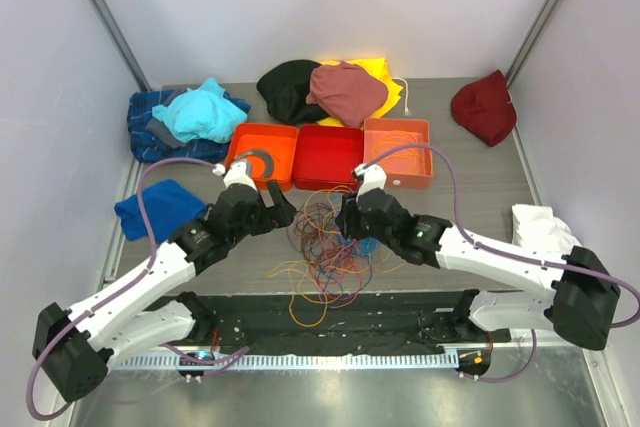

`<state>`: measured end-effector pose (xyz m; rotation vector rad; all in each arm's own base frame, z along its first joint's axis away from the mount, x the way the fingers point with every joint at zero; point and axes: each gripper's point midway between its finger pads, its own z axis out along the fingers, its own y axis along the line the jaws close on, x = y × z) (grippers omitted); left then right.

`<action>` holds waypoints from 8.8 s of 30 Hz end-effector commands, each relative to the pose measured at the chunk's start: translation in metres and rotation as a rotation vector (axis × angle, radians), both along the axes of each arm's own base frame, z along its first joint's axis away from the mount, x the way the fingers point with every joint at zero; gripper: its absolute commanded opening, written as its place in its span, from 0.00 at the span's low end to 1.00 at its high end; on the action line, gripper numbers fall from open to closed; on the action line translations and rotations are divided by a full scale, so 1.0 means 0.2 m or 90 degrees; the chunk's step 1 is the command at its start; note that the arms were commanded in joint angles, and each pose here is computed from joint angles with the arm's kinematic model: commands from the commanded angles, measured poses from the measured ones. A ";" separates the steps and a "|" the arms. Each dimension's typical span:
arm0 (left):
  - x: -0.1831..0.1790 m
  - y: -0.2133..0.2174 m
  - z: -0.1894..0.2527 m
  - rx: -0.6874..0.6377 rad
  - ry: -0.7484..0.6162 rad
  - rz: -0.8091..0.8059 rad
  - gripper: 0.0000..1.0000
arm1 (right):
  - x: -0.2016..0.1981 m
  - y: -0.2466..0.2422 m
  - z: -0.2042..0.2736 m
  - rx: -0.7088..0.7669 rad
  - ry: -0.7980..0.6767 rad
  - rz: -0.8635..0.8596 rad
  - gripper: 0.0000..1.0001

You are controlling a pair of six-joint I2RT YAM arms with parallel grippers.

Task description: Untangle the cables

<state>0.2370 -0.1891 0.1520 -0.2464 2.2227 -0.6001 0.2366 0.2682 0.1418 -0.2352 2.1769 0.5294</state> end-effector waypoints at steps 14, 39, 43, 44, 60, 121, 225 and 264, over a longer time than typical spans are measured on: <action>-0.11 0.16 0.01 -0.003 -0.015 0.045 0.95 | -0.64 0.48 -0.12 -0.014 0.000 0.252 0.41; -0.15 0.18 0.00 -0.019 -0.016 0.046 0.95 | -0.47 0.42 -0.08 -0.150 -0.085 0.131 0.01; -0.14 0.18 0.03 -0.021 -0.029 0.043 0.95 | -0.38 0.25 0.67 -0.018 -0.216 0.057 0.01; -0.14 0.17 0.03 -0.025 -0.031 0.039 0.95 | -0.37 0.22 0.78 -0.006 -0.235 0.052 0.01; -0.12 -0.24 0.22 -0.231 -0.084 -0.140 0.96 | -0.31 -0.19 1.75 0.097 -0.366 -0.048 0.01; -0.21 -0.06 0.01 -0.139 -0.045 -0.099 0.97 | 1.16 -0.89 0.14 -0.068 -0.022 -0.433 0.01; -0.49 -1.27 -0.42 0.164 -0.203 -0.559 0.74 | -0.24 -1.03 0.94 0.297 -0.274 -0.393 0.51; -0.18 -0.23 1.71 0.157 -0.494 -0.115 0.00 | -0.06 -0.14 0.62 0.102 -0.216 -0.110 0.53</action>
